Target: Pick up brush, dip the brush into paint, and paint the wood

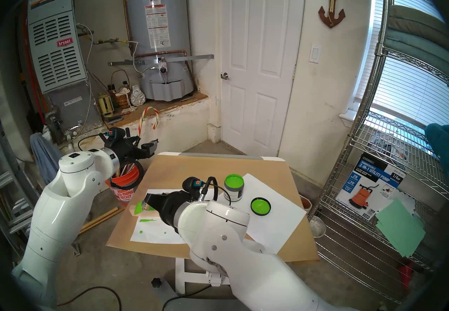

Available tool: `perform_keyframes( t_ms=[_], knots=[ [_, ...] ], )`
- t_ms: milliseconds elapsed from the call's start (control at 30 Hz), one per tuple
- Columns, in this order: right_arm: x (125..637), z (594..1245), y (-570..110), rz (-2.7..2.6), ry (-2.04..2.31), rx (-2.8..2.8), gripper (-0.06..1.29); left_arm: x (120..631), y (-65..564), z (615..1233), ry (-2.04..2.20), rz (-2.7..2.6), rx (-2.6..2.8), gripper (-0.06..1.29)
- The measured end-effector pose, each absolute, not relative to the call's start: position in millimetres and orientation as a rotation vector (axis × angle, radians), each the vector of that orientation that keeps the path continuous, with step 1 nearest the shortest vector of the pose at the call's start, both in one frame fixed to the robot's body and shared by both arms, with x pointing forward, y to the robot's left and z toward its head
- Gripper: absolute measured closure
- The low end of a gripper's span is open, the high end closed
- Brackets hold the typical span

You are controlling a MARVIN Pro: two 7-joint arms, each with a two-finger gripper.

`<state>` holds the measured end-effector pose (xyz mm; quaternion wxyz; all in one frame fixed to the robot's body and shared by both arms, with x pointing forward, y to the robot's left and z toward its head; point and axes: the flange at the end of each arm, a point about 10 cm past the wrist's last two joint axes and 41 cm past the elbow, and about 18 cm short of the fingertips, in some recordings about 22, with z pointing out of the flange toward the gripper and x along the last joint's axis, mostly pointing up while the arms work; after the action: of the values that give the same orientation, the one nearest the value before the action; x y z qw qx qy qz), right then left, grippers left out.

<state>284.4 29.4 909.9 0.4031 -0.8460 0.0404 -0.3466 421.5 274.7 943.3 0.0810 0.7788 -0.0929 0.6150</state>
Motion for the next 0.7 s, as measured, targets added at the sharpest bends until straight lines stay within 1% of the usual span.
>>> perform_keyframes(
  t_ms=[700],
  knots=[
    [290.6, 900.0, 35.0, -0.869, 0.115, -2.151, 1.25, 421.5, 274.7, 943.3, -0.278, 1.839, 2.328, -0.02]
  ],
)
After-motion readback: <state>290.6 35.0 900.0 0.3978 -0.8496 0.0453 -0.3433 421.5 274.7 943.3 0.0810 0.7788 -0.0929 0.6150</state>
